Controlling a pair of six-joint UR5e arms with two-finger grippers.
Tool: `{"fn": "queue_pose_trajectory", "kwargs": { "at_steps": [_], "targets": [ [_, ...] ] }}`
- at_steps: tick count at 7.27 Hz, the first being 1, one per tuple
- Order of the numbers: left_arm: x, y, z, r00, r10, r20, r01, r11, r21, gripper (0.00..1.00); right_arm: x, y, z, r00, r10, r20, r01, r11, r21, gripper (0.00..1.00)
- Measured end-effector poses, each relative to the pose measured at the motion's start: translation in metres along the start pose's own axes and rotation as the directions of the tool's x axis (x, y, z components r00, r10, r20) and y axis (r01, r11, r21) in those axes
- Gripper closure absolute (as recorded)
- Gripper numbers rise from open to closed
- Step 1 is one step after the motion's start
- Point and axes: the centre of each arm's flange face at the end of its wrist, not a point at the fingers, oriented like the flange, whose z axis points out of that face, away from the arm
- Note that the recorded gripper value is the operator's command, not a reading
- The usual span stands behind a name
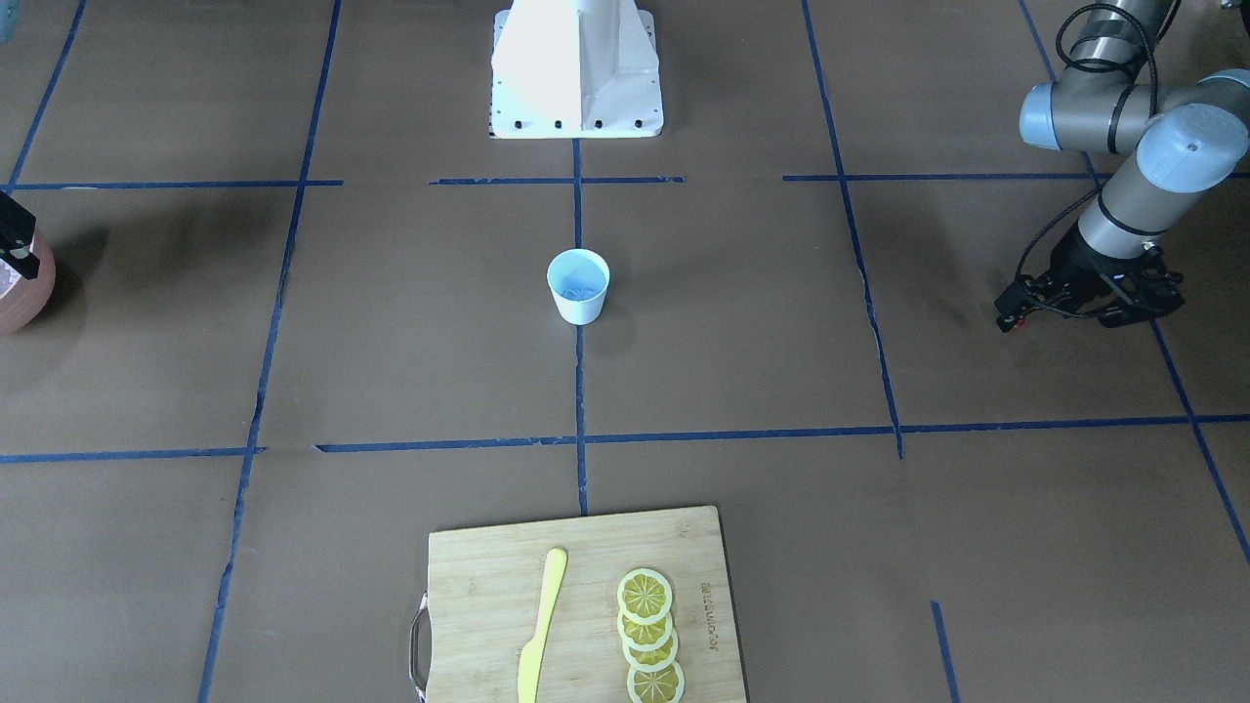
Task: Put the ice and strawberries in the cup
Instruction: 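Lower the left gripper onto the red strawberry and grasp it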
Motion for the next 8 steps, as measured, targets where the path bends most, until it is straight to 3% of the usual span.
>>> {"fn": "queue_pose_trajectory", "kwargs": {
  "at_steps": [5,6,8],
  "targets": [
    [0.004,0.006,0.006,1.0,0.007,0.002,-0.007,1.0,-0.014,0.0,0.002,0.001,0.001,1.0,0.003,-0.001,-0.003,1.0,-0.002,0.0],
    [0.006,0.008,0.008,1.0,0.007,0.003,-0.007,1.0,-0.019,0.07,0.002,0.001,0.001,1.0,0.003,-0.001,-0.003,1.0,-0.002,0.0],
    [0.009,0.013,0.012,1.0,0.001,0.005,0.0,1.0,-0.028,0.33,0.002,0.001,0.0,1.0,0.003,-0.002,-0.003,1.0,-0.001,0.0]
  ]
}}
